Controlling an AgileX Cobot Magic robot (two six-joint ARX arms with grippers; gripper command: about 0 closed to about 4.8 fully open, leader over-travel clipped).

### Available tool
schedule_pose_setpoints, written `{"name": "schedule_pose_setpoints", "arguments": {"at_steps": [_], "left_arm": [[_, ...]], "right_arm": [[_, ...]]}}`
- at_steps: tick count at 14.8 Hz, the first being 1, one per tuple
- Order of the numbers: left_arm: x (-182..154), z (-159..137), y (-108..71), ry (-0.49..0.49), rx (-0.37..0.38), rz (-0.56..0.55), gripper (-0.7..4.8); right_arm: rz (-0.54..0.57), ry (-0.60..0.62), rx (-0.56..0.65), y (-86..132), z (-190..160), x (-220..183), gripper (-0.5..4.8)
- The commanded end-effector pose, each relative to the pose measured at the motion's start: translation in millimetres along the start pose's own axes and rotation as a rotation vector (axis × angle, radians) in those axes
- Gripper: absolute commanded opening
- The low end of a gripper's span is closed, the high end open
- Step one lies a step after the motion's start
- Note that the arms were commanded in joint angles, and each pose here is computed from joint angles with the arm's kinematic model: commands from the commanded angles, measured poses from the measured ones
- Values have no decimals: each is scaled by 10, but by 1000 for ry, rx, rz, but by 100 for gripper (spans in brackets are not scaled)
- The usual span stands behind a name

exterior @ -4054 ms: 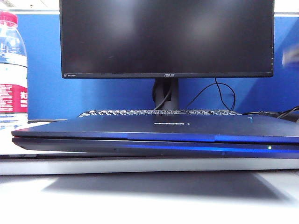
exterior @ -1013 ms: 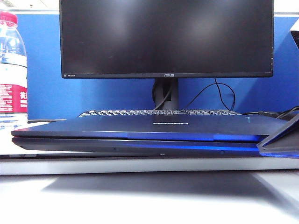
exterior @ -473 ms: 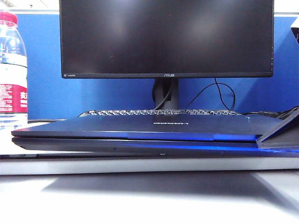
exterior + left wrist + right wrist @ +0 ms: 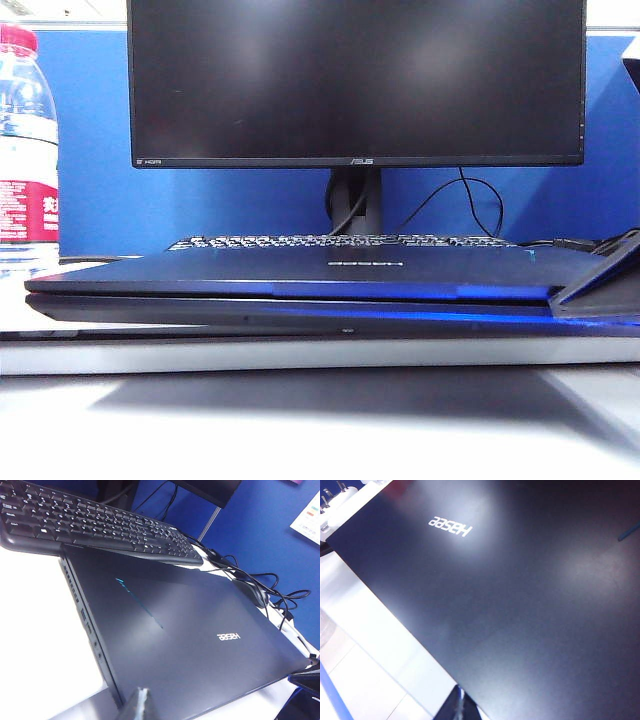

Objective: Open the lid of the black laptop.

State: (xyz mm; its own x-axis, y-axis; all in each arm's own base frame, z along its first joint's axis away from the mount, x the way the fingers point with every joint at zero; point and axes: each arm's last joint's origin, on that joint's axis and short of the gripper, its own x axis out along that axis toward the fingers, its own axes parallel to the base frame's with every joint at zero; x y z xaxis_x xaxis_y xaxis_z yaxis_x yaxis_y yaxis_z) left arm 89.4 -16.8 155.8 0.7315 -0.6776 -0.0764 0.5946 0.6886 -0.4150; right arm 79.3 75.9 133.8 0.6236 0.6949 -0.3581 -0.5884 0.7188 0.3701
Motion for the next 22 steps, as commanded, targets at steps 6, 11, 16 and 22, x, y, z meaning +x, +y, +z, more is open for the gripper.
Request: {"name": "schedule_pose_setpoints", "arguments": {"at_steps": [6,11,16,22], "left_arm": [[-2,-13,-17,28,19,-61,-1],[-6,-59,-55,98,46,-212,0],[37,-102,-151,168,-2,-342,26],[83,-136,-236,196,9,-380,50]], "right_arm": [[-74,-164,-46,40,204,-39,-6],[-71,-166,-45,42,207,-39,-6],[-70,-170,-46,43,210,-40,-6],[-65,-173,-46,46,214,-40,-6]]}}
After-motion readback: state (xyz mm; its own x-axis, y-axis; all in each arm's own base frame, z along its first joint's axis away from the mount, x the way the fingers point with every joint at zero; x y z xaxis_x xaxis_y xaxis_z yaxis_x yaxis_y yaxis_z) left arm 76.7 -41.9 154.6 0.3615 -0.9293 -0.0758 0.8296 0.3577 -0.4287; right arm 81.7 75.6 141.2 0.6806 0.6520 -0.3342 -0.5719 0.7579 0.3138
